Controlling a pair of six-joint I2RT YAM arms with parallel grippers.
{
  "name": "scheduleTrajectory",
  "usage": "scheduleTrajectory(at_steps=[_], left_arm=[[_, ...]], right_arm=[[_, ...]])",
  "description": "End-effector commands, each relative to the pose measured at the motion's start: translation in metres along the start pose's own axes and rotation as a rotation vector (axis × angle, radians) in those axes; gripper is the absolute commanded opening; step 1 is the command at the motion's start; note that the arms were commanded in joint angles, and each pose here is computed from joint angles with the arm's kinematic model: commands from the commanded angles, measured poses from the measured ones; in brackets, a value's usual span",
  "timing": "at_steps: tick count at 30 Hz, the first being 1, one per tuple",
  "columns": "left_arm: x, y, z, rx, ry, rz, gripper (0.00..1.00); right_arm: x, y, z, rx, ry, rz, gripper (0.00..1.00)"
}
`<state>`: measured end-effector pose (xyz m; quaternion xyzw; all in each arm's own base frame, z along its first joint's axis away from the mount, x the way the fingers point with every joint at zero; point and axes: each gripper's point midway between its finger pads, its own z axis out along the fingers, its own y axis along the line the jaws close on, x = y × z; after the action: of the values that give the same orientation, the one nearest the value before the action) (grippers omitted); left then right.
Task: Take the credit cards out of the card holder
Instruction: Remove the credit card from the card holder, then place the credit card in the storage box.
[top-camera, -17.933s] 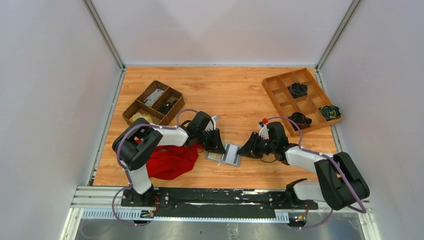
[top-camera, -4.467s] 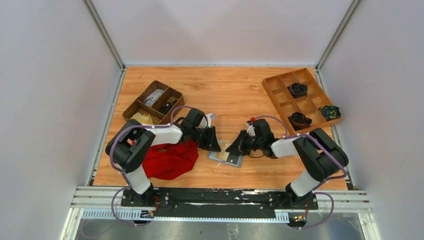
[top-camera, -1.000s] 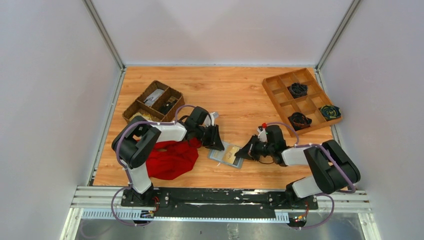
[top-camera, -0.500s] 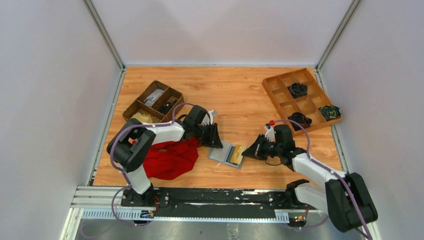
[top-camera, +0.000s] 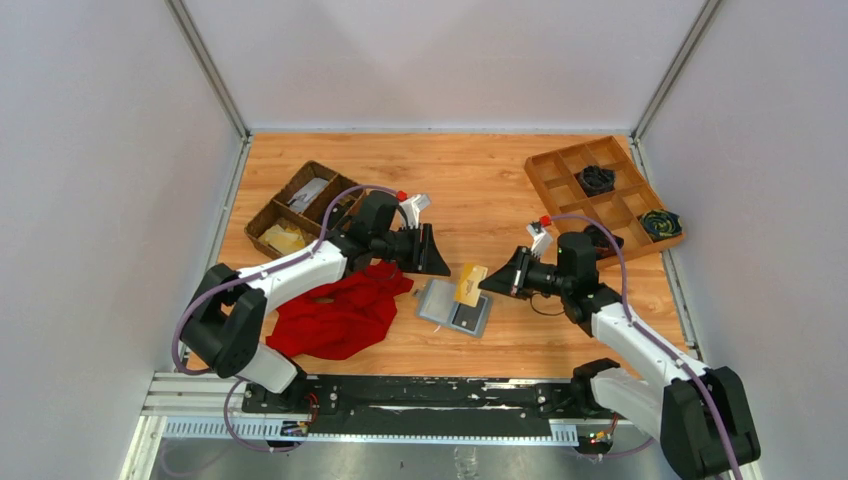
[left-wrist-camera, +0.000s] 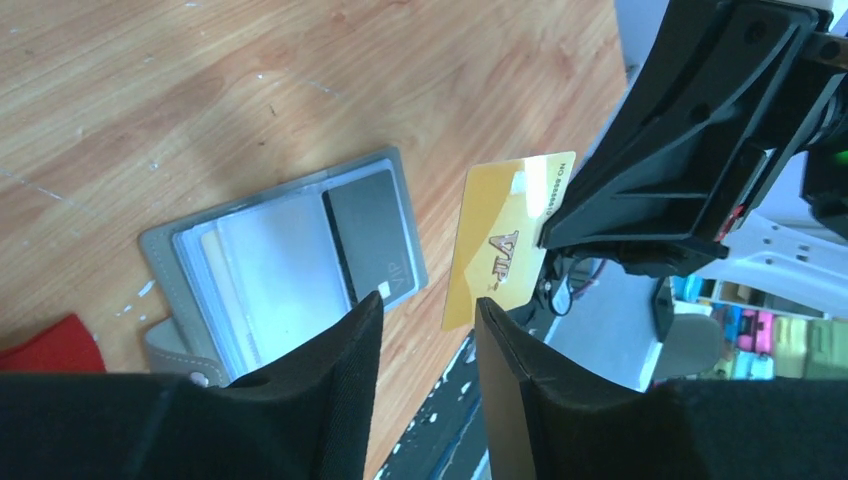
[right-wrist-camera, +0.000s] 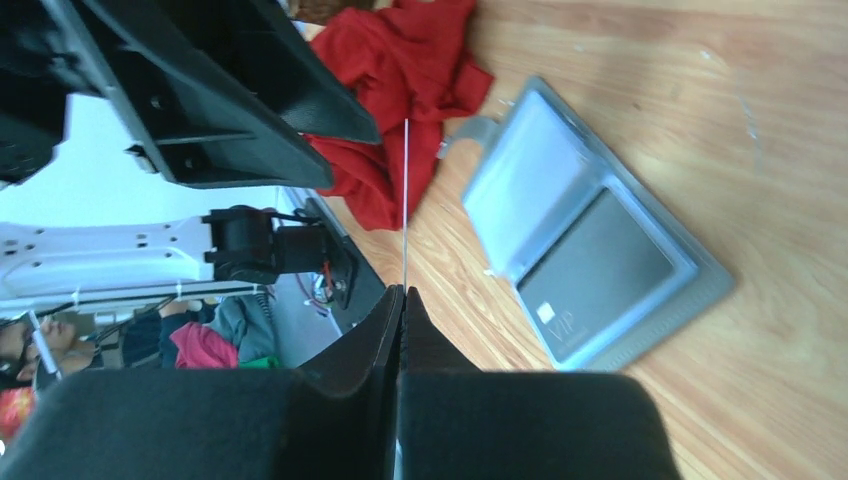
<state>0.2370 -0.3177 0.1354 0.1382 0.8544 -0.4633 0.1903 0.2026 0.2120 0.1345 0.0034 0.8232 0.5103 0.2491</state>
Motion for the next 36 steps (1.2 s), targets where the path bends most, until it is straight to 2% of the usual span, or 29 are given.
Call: scheduleTrajectory(at_steps=[1, 8, 20, 31, 36], left_arm=[[0.004, -0.012, -0.009, 0.090, 0.020, -0.005, 0.46], [0.007, -0.019, -0.011, 0.131, 0.041, 0.014, 0.51], [-0.002, -0.041, -0.013, 0.235, 0.041, 0.007, 0.48], [-0.009, -0.049, -0.017, 0.258, 0.030, -0.008, 0.36], [-0.014, -0.052, -0.016, 0.265, 0.028, -0.014, 0.16]], right_arm=[[-0.022, 0.043, -0.002, -0.193, -0.022, -0.069, 0.00], [-0.026, 0.065, -0.001, -0.318, -0.007, -0.064, 0.00], [-0.025, 0.068, 0.012, -0.360, 0.020, -0.040, 0.00], [-0.022, 0.059, 0.022, -0.352, 0.051, -0.022, 0.00], [-0.017, 0.054, 0.027, -0.346, 0.080, -0.015, 0.00]])
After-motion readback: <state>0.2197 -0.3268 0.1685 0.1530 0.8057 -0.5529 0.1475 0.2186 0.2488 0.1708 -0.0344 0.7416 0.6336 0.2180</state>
